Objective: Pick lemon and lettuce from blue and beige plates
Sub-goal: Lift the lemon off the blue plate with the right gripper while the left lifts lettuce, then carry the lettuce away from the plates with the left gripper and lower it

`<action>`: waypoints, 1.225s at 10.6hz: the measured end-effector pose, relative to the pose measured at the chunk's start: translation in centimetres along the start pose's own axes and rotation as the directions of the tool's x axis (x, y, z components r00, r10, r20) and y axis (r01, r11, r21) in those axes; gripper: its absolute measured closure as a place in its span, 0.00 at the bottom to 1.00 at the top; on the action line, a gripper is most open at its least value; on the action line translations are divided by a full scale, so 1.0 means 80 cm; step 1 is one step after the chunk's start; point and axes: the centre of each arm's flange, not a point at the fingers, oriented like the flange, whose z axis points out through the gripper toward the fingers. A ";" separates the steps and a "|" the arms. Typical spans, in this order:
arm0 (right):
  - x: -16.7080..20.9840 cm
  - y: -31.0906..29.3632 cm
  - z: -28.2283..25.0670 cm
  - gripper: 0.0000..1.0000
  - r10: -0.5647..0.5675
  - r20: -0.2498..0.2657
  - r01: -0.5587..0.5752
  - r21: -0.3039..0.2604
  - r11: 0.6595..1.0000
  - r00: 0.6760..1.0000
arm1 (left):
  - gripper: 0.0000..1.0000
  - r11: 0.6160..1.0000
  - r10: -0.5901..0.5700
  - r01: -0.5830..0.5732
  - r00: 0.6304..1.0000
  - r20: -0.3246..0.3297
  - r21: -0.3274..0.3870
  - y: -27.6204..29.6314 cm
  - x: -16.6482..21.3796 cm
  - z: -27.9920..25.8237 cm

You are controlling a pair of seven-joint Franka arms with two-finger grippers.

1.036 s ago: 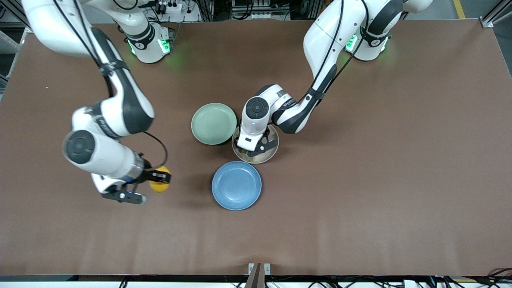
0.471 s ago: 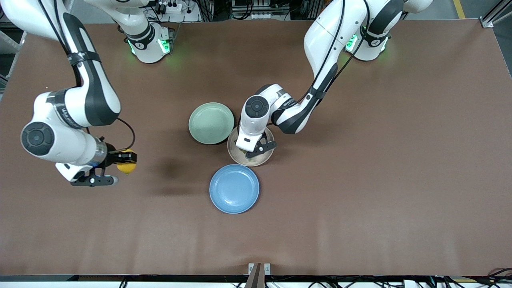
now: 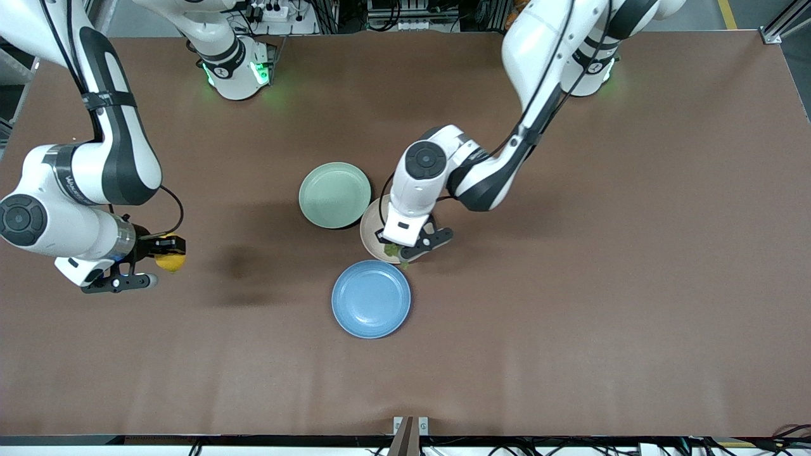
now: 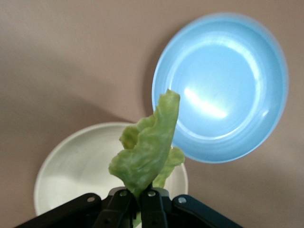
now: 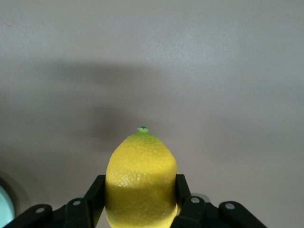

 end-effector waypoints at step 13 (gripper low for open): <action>-0.048 0.025 0.162 0.37 -0.047 -0.115 0.045 -0.025 0.999 0.992 | 0.95 0.970 0.217 -0.213 0.976 -0.018 0.120 -0.190 0.302 -0.211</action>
